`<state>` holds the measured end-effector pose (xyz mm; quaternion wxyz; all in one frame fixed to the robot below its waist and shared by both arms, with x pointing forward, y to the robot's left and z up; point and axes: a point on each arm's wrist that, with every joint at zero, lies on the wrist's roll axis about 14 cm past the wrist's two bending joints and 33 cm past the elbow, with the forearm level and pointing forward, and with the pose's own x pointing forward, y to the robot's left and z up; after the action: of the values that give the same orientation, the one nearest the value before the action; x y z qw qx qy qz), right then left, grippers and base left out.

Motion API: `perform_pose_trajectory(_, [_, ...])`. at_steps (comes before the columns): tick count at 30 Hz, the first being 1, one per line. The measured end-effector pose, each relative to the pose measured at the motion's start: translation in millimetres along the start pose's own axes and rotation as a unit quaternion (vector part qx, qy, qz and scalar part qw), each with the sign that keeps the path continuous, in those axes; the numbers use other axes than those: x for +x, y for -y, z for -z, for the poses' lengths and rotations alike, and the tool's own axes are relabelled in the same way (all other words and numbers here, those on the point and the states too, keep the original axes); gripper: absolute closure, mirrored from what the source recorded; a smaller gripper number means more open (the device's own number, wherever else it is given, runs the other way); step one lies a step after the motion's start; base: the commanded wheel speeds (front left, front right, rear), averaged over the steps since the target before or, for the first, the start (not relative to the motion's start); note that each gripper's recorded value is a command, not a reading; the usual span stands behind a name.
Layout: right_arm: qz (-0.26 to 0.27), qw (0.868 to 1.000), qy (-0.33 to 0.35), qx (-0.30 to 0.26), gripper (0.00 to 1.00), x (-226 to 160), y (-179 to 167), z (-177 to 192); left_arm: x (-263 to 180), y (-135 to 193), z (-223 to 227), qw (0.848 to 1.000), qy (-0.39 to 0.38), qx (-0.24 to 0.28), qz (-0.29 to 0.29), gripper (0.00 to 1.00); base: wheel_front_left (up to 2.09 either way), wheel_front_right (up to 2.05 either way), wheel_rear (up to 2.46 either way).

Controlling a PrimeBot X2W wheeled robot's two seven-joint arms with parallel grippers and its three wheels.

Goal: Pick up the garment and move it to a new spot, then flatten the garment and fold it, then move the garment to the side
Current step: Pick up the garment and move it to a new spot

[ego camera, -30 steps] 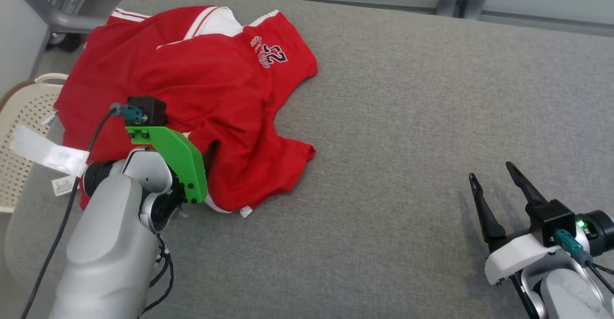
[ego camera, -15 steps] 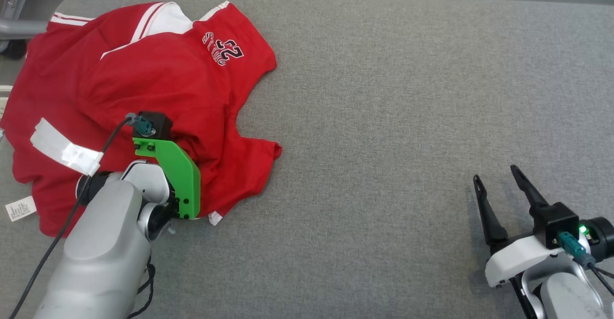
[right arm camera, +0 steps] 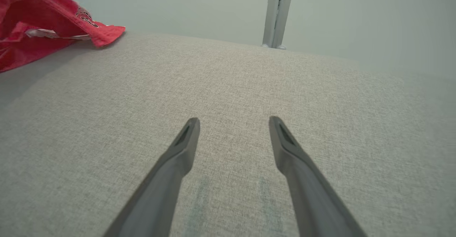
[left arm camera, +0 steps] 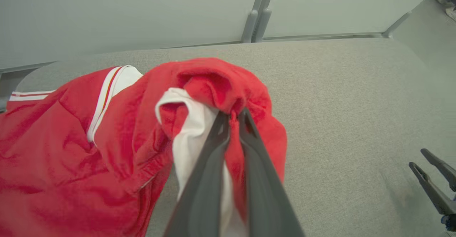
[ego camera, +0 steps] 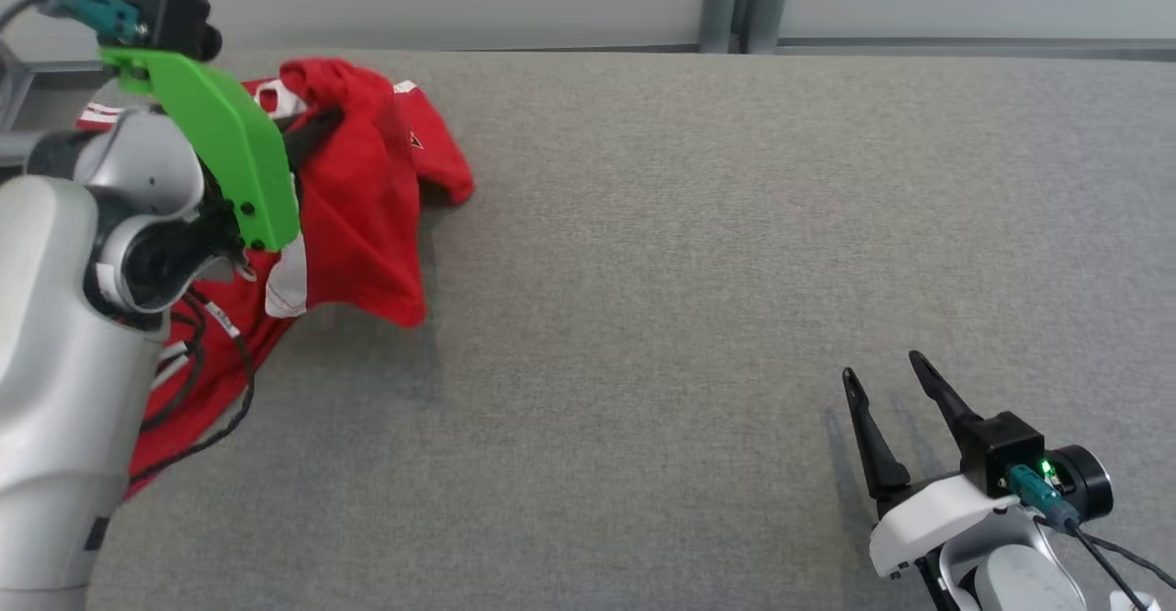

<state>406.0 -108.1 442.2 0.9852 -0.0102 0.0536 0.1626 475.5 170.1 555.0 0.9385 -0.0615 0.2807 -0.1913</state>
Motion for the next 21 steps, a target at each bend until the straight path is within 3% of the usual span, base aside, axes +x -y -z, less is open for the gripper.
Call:
perform_pose_trajectory(10, [0.099, 0.995, 0.009, 0.025, 0.0, -38.4, 46.8, -4.5, 5.0, 111.9, -65.7, 0.988, 0.06, 0.055, 0.133, 1.0, 0.0, 0.0, 0.0])
perform_pose_trajectory(15, [0.15, 0.988, 0.001, 0.041, 0.0, -65.8, 68.0, 3.9, 22.9, 192.3, -29.5, 0.97, 0.037, 0.061, 0.232, 1.0, 0.0, 0.0, 0.0])
perform_pose_trajectory(21, [0.183, 0.981, -0.004, 0.061, 0.0, -87.1, 79.0, 10.1, 35.2, 269.6, 8.8, 0.947, 0.031, 0.005, 0.32, 1.0, 0.0, 0.0, 0.0])
